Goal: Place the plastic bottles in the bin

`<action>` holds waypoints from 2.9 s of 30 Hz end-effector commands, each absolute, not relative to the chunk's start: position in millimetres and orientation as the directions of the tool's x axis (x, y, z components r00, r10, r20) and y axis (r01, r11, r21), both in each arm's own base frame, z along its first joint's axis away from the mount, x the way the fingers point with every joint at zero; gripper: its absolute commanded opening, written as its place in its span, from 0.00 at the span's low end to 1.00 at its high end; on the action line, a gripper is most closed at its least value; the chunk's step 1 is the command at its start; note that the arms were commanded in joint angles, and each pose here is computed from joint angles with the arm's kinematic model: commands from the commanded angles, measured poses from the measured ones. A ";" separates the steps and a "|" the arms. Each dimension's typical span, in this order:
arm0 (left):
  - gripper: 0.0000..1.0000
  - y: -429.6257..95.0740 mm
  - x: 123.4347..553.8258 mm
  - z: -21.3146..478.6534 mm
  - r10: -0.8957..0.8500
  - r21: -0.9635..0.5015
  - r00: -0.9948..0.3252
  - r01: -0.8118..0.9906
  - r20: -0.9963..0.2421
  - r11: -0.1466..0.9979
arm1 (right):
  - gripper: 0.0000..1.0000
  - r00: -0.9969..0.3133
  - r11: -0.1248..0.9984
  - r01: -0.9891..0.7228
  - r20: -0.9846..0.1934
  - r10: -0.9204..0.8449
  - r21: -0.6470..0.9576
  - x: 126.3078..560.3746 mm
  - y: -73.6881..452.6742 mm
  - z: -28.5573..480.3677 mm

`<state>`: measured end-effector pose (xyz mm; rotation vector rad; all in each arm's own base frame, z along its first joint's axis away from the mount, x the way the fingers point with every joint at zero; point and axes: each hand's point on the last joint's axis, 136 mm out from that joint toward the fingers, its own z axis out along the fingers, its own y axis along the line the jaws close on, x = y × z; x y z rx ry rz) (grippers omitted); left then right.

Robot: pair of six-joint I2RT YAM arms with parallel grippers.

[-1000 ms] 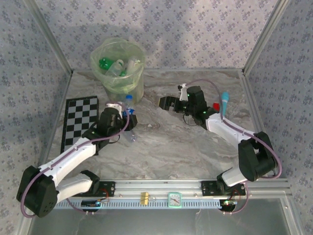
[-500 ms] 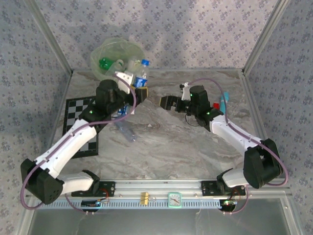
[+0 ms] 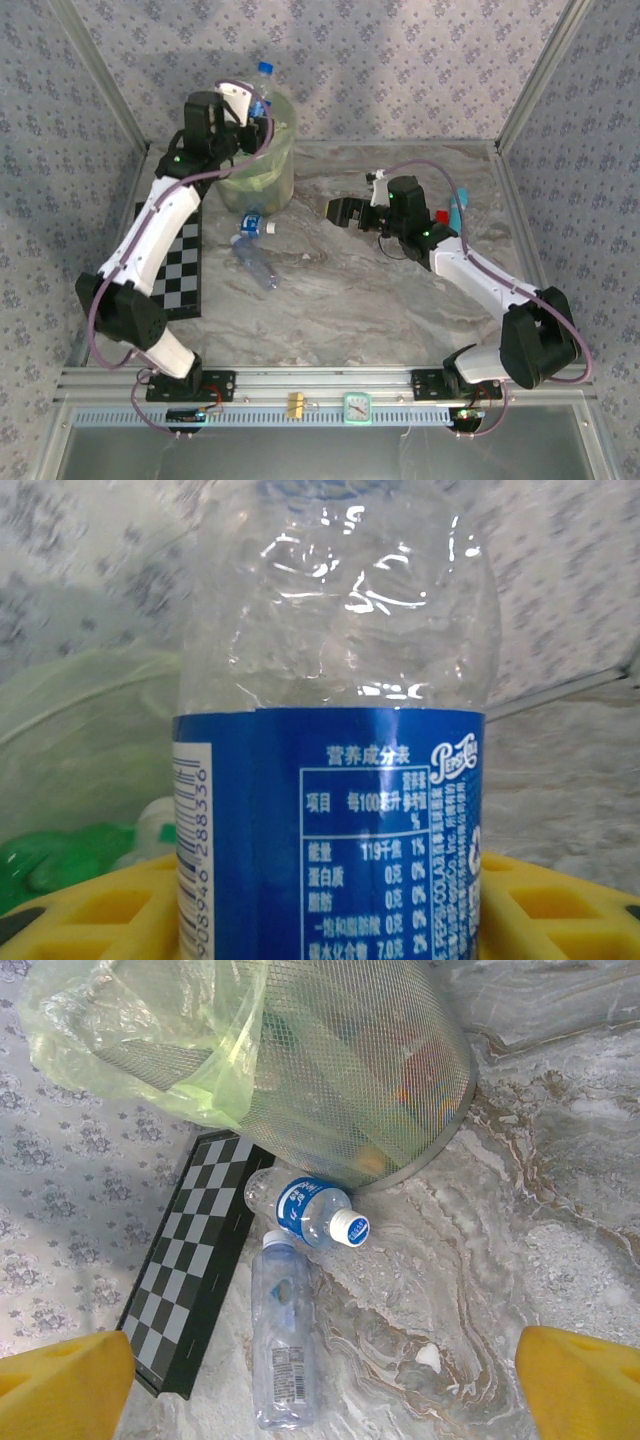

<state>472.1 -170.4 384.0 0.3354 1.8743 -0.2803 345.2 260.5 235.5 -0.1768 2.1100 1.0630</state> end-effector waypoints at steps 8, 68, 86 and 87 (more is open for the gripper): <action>0.43 -135.0 511.5 332.9 0.071 -0.084 -0.517 0.270 -0.853 0.959 | 1.00 -0.685 0.676 -0.444 -0.710 0.166 0.587 336.6 253.5 236.8; 1.00 -145.3 270.9 85.2 -0.539 -0.455 -0.709 -0.335 -0.454 0.825 | 1.00 -0.742 0.666 -0.401 -0.650 0.166 0.629 354.8 275.9 202.8; 0.90 -172.6 281.1 28.6 -0.435 -0.281 -0.804 -0.343 -0.406 0.896 | 1.00 -0.730 0.712 -0.381 -0.665 0.161 0.590 343.9 257.1 196.6; 0.87 -172.0 281.1 28.0 -0.435 -0.277 -0.803 -0.345 -0.408 0.897 | 1.00 -0.728 0.711 -0.382 -0.666 0.161 0.590 343.8 257.0 197.5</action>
